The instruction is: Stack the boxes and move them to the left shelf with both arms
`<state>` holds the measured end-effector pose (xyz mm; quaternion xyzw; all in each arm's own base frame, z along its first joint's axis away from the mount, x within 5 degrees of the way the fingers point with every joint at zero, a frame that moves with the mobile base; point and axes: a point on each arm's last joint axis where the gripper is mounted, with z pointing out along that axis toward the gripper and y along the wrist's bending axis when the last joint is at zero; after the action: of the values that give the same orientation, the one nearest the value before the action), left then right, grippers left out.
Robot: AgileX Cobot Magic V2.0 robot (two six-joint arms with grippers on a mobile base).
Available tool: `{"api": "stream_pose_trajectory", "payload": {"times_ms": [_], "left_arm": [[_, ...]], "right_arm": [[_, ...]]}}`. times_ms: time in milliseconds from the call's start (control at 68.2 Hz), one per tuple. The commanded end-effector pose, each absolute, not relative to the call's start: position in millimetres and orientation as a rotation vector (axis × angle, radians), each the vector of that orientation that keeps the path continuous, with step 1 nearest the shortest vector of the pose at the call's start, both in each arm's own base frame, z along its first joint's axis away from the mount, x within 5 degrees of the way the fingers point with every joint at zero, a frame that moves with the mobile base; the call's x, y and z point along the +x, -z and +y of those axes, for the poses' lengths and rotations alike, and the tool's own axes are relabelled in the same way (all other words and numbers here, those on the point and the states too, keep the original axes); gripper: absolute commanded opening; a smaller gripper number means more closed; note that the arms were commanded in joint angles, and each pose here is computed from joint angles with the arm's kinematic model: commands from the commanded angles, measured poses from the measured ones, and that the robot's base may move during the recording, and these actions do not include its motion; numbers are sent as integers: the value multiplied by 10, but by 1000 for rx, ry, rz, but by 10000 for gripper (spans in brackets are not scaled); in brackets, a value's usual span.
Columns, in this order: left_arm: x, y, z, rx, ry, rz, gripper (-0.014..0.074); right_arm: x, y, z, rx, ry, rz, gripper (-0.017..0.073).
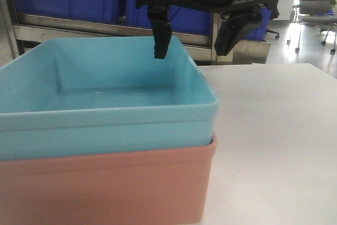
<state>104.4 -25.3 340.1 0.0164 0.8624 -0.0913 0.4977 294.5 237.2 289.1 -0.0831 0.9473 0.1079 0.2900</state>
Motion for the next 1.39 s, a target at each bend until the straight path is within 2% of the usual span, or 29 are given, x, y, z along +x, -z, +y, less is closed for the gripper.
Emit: {"api": "stream_pose_trajectory", "payload": {"times_ms": [0,132,308,587,968,1378], "left_arm": [[1240,-3574,-346,33,264,2070,556],[1520,-3543,-474,80,258,2160,556],[1888,-3451,-690,17,367,2326,553],[2438,-3042,-904,-6,327,2531,553],[2766,-2475,-1031,-27,279,2704,553],[2900,-2242,-1078,-36,269,2732,539]], "right_arm": [[2910,-3233,2322,-246,-320,2419,612],[2914,-3228,2299,-261,-279,2420,612],[2902,-3213,2280,-258,-254,2444,612],[2912,-3146,2321,-242,-283,2475,612],[3105,-2509,2518,-262,-210,2621,612],[3176,-2193,2582,-323,-149,2676,612]]}}
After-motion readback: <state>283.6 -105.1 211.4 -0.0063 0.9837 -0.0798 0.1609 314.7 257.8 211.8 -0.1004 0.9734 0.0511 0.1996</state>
